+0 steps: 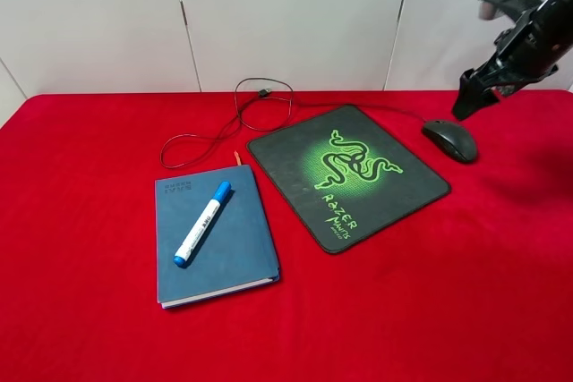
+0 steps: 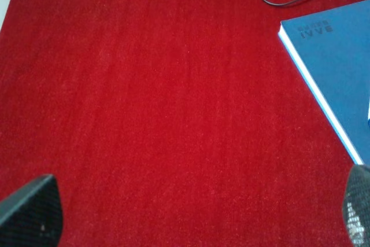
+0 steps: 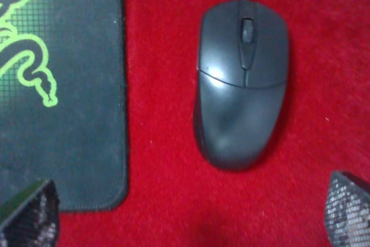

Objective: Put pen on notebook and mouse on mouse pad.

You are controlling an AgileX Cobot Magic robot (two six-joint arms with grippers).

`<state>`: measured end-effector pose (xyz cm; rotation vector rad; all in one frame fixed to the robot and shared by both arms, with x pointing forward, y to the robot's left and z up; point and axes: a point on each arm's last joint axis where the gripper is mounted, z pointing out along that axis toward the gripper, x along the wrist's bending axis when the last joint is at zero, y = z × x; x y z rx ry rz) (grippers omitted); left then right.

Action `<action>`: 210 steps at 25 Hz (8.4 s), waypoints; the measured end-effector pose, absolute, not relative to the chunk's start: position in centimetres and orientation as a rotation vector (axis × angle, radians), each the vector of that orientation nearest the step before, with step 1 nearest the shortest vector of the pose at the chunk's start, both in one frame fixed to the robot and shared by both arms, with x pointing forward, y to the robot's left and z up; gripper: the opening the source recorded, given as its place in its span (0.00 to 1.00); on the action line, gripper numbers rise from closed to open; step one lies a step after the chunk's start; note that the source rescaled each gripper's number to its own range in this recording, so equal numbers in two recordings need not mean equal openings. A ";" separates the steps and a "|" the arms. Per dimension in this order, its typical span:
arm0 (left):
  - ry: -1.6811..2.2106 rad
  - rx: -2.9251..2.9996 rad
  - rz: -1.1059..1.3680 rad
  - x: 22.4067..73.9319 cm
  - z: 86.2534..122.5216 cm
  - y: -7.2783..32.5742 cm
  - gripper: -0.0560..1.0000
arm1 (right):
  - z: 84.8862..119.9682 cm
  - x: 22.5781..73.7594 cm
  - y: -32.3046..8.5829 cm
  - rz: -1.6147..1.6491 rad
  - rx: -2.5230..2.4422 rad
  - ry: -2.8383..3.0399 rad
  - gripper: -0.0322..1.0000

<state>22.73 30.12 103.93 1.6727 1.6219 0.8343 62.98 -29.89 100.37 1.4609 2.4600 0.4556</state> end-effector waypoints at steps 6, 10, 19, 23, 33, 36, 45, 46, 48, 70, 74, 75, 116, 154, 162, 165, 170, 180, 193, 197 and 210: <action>1.622 1.673 0.834 22.7 103.9 30.1 0.96 | 97.8 64.5 -30.1 0.435 1.464 2.463 1.00; 1.622 1.673 0.834 22.7 103.9 30.1 0.96 | 96.8 66.1 -30.1 0.431 1.463 2.464 1.00; 1.621 1.673 0.835 22.7 103.9 30.1 0.96 | 94.0 68.8 -30.4 0.379 1.499 2.494 1.00; 1.621 1.673 0.835 22.7 103.9 30.1 0.96 | 93.5 69.1 -30.4 0.374 1.506 2.498 1.00; 1.621 1.673 0.835 22.7 103.9 30.1 0.96 | 90.1 69.5 -30.6 0.316 1.516 2.536 1.00; 1.621 1.673 0.835 22.7 103.9 30.1 0.96 | 89.8 69.6 -30.7 0.304 1.507 2.538 1.00; 1.621 1.673 0.835 22.7 103.9 30.1 0.96 | 89.7 69.7 -30.7 0.306 1.504 2.526 0.49; 1.621 1.673 0.835 22.7 103.9 30.1 0.96 | 89.7 69.7 -30.7 0.306 1.504 2.526 0.27; 1.621 1.673 0.835 22.7 103.9 30.1 0.96 | 89.7 69.7 -30.7 0.306 1.505 2.526 0.03; 1.621 1.673 0.835 22.7 103.9 30.1 0.95 | 97.0 69.8 -30.5 0.405 1.600 2.409 0.03; 1.621 1.673 0.835 22.7 103.9 30.1 0.95 | 98.7 68.8 -30.3 0.408 1.680 2.406 0.03; 1.621 1.673 0.835 22.7 103.9 30.1 0.95 | 99.1 68.6 -30.2 0.418 1.701 2.400 0.03; 1.621 1.673 0.835 22.7 103.9 30.1 0.95 | 95.5 64.6 -9.2 0.386 1.525 2.620 0.03; 1.621 1.673 0.835 22.7 103.9 30.1 0.95 | 92.6 64.9 -9.6 0.228 1.499 2.651 1.00; 1.621 1.673 0.835 22.7 103.9 30.1 0.95 | 95.6 64.2 -10.0 0.252 1.495 2.643 1.00; 1.621 1.673 0.835 22.7 103.9 30.1 0.95 | 96.6 63.7 -10.2 0.230 1.505 2.657 1.00; 1.622 1.674 0.834 22.7 103.9 30.1 0.95 | 98.0 62.6 -10.5 0.181 1.537 2.696 1.00; 1.622 1.674 0.834 22.7 103.9 30.1 0.95 | 103.9 60.7 -11.1 0.319 1.538 2.654 1.00; 1.622 1.674 0.834 22.7 103.9 30.1 0.95 | 110.3 51.5 -15.6 0.447 1.541 2.587 1.00; 1.622 1.674 0.834 22.7 103.9 30.1 0.95 | 110.6 47.4 -17.6 0.451 1.558 2.577 1.00; 1.622 1.674 0.834 22.7 103.9 30.1 0.95 | 112.4 35.5 -23.4 0.720 1.563 2.391 1.00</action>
